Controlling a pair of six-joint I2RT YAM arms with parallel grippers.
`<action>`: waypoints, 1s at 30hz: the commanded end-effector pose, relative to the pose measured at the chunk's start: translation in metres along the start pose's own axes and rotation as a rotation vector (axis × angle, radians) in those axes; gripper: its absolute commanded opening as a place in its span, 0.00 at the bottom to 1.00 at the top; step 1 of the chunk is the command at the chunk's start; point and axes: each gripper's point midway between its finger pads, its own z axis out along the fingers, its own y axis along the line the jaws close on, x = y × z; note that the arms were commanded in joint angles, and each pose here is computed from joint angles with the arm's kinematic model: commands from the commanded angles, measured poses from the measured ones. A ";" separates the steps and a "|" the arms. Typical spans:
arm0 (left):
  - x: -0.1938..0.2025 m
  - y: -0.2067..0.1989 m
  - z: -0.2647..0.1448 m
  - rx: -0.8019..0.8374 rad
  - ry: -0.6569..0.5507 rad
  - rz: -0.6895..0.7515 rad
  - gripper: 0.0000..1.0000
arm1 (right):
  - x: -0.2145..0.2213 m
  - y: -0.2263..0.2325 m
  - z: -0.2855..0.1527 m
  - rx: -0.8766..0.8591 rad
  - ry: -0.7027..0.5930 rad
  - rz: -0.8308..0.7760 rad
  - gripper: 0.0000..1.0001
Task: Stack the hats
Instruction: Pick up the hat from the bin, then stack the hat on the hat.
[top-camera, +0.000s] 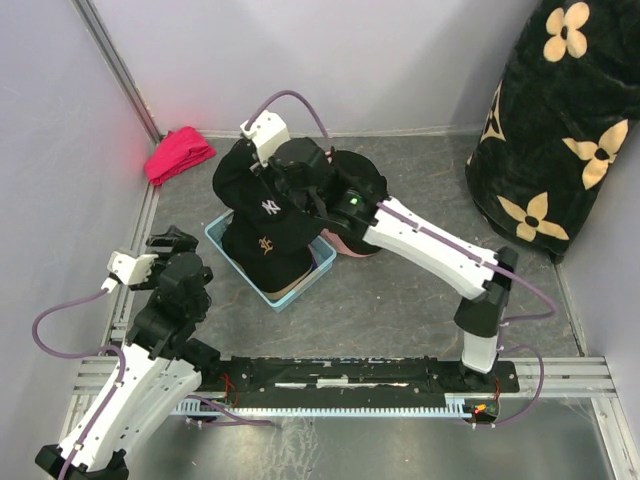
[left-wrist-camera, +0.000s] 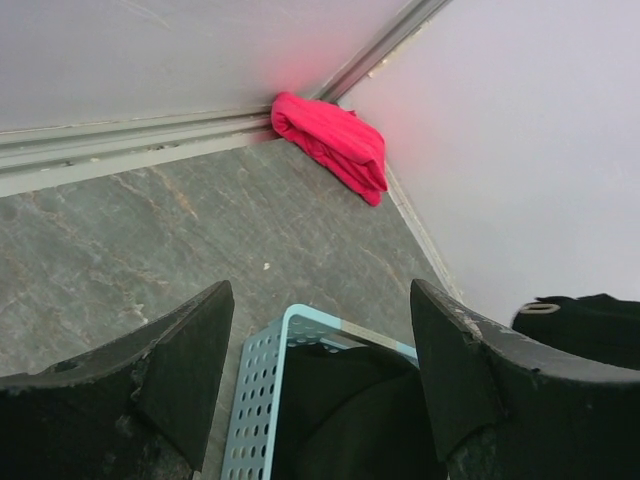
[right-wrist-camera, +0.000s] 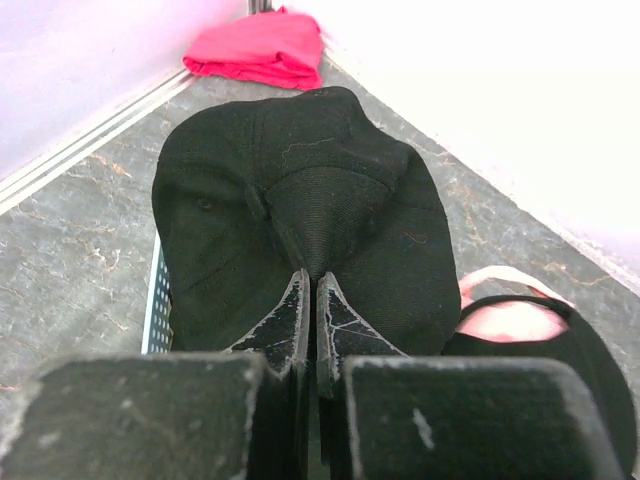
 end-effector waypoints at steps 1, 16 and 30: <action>-0.009 -0.028 0.000 0.073 0.001 -0.018 0.77 | -0.068 -0.036 -0.052 0.047 -0.192 0.069 0.02; 0.045 -0.147 -0.011 0.438 0.217 0.018 0.76 | -0.053 -0.144 -0.099 0.081 -0.214 0.268 0.01; 0.097 -0.216 -0.006 0.566 0.320 0.043 0.75 | -0.011 -0.188 -0.081 -0.084 -0.172 0.536 0.02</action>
